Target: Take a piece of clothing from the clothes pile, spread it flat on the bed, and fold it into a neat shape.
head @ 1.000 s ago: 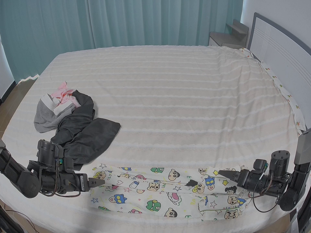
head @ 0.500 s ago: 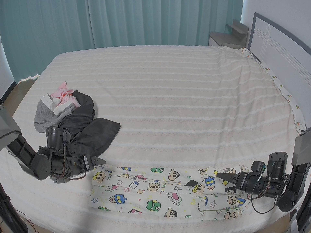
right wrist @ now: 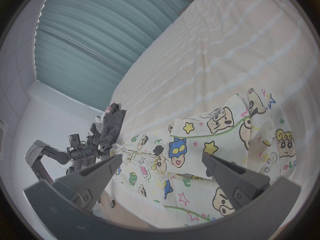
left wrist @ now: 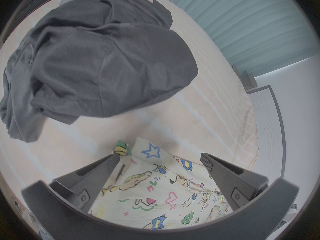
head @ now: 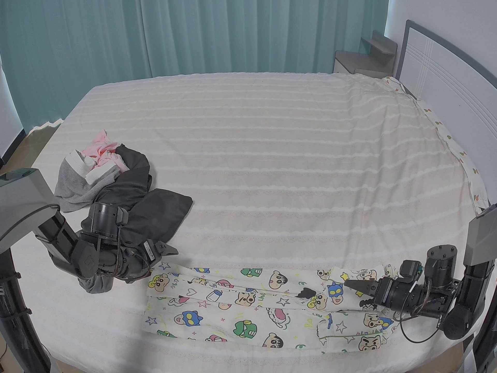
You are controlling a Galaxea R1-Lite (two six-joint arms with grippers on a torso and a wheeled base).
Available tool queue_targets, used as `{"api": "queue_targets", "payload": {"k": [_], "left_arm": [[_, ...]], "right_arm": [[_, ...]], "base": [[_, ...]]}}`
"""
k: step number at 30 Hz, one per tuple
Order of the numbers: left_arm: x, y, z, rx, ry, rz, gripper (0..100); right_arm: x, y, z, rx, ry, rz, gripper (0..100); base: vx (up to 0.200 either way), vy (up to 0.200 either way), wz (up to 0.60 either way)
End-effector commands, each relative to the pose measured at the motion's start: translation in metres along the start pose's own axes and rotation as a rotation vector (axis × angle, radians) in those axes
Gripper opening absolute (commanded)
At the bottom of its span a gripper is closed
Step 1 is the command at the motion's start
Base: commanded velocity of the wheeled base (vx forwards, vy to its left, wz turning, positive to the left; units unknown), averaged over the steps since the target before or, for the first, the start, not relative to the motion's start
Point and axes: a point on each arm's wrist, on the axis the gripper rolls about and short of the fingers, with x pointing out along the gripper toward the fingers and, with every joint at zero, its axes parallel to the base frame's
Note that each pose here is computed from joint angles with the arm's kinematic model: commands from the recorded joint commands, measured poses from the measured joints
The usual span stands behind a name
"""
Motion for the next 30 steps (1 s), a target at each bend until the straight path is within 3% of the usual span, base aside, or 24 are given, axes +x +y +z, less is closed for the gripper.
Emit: {"api": "queue_targets", "payload": {"k": [1,8,9,17,30], "left_arm": [[0.007,-0.002,-0.005,-0.004,0.025,0.001,100],[0.019,-0.001,-0.008,0.014,0.01,-0.014,100],[0.019,-0.001,-0.008,0.014,0.01,-0.014,0],[0.015,0.003,-0.014,0.014,0.019,0.0,0],[-0.024,-0.008,-0.014,0.033,-0.046,-0.044,0]], "right_arm": [[-0.002,-0.001,-0.003,0.003,0.008,-0.006,100],[-0.002,0.0,-0.003,-0.001,0.011,-0.001,100],[-0.002,0.0,-0.003,-0.001,0.011,-0.001,100],[-0.002,0.0,-0.004,0.0,0.012,-0.002,100],[-0.002,0.0,-0.004,0.0,0.012,-0.002,100]], "base": [[0.0,0.0,0.0],[0.0,0.0,0.0],[0.0,0.0,0.0],[0.0,0.0,0.0],[0.0,0.0,0.0]]}}
